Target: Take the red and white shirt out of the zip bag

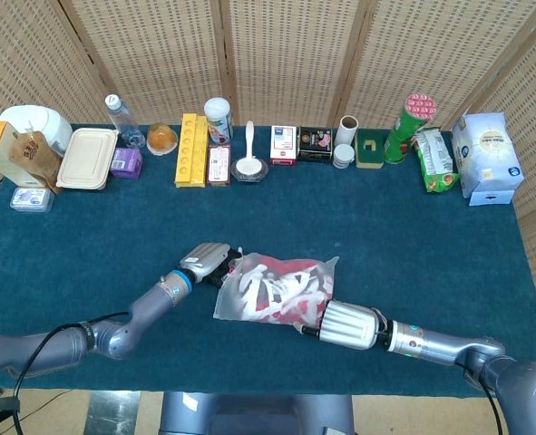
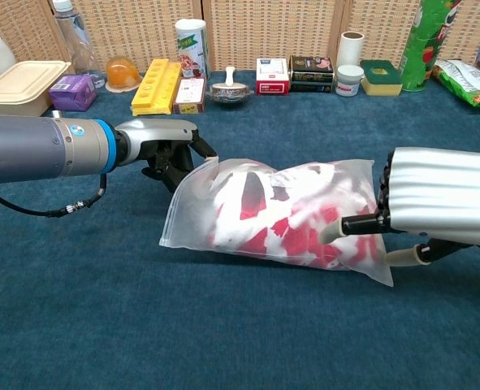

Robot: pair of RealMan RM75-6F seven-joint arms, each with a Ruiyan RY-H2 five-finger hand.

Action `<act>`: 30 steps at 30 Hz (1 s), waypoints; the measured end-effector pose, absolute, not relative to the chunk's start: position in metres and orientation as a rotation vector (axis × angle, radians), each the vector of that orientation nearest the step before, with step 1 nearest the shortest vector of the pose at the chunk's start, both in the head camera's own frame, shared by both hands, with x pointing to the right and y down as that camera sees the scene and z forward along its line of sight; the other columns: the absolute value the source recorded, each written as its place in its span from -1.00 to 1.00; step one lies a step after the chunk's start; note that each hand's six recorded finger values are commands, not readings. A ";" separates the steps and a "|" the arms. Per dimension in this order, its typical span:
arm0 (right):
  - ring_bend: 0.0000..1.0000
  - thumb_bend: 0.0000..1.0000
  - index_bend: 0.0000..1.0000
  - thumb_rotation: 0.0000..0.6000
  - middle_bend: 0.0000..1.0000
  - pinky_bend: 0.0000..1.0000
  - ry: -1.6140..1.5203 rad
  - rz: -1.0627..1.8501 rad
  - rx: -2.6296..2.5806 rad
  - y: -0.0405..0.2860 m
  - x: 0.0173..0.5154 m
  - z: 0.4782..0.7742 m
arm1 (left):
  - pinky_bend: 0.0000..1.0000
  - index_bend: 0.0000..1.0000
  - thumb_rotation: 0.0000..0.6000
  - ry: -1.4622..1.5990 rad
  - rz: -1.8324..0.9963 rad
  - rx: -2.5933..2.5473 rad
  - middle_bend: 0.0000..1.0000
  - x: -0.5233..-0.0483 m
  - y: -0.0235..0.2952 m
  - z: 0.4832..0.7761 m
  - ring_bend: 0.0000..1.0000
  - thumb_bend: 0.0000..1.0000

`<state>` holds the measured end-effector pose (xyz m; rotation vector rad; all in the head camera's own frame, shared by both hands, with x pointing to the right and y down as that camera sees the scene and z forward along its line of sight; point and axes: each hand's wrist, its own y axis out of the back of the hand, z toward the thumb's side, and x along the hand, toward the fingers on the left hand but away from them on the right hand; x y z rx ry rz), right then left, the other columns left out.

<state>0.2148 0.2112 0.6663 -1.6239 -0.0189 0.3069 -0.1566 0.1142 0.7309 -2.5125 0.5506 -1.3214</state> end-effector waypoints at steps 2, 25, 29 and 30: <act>1.00 -0.55 -0.42 1.00 0.89 1.00 -0.013 0.316 -1.620 0.211 0.218 0.668 | 0.85 0.57 1.00 0.550 -1.325 -2.517 1.00 -0.156 0.115 0.731 0.95 -0.01; 1.00 -0.22 -0.30 1.00 0.88 1.00 -0.009 0.311 -1.626 0.209 0.204 0.676 | 0.85 0.57 1.00 0.572 -1.356 -2.578 1.00 -0.153 0.118 0.726 0.95 -0.01; 1.00 -0.10 -0.18 1.00 0.88 1.00 -0.004 0.326 -1.639 0.209 0.205 0.679 | 0.85 0.57 1.00 0.571 -1.363 -2.583 1.00 -0.154 0.118 0.726 0.95 -0.01; 1.00 -0.07 -0.16 1.00 0.88 1.00 -0.003 0.328 -1.643 0.209 0.205 0.679 | 0.85 0.57 1.00 0.571 -1.365 -2.584 1.00 -0.154 0.119 0.726 0.95 -0.01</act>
